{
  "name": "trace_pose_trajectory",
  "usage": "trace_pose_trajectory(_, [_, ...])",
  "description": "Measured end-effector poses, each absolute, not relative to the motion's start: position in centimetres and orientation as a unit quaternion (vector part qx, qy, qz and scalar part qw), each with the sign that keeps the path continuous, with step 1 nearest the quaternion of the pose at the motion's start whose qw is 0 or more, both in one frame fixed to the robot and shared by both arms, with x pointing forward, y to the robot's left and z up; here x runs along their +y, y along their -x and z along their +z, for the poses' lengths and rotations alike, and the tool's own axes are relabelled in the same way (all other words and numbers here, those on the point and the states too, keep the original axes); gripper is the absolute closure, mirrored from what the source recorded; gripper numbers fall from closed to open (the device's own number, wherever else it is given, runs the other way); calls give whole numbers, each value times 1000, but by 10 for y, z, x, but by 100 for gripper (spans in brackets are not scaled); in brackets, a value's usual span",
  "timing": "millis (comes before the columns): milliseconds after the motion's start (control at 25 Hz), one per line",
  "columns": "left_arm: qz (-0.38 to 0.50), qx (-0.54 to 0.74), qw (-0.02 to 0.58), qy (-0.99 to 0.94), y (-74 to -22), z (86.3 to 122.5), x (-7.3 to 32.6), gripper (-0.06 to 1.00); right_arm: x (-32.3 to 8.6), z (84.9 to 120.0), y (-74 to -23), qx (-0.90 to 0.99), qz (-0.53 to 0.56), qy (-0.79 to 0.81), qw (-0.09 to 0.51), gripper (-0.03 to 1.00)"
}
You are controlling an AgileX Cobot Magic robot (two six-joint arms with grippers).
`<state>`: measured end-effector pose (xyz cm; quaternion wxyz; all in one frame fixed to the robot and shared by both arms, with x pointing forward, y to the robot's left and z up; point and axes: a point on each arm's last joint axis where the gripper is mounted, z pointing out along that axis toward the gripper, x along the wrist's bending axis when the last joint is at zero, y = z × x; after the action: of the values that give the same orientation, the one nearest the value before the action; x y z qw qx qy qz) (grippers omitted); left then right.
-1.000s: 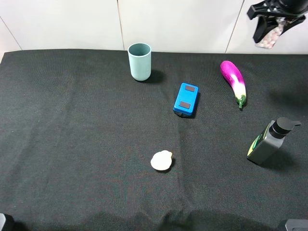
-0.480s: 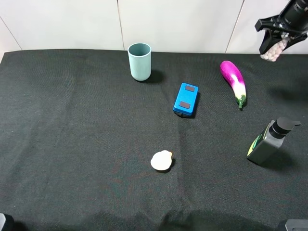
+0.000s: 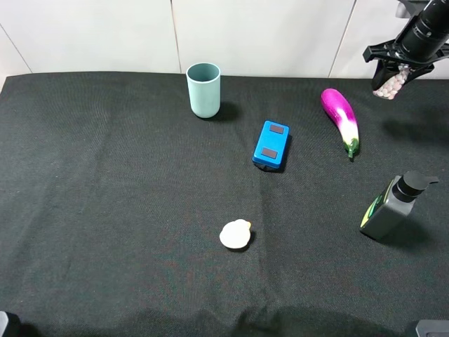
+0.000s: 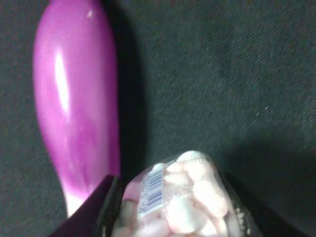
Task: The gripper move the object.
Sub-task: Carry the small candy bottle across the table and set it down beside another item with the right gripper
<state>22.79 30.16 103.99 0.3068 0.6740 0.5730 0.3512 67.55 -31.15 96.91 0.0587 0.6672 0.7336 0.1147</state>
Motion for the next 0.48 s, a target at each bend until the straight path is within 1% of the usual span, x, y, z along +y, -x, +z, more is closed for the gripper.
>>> trace_pose_trajectory(480, [351, 573, 307, -674, -228, 1040, 302, 6, -316, 932, -687, 741, 94, -662, 71, 66])
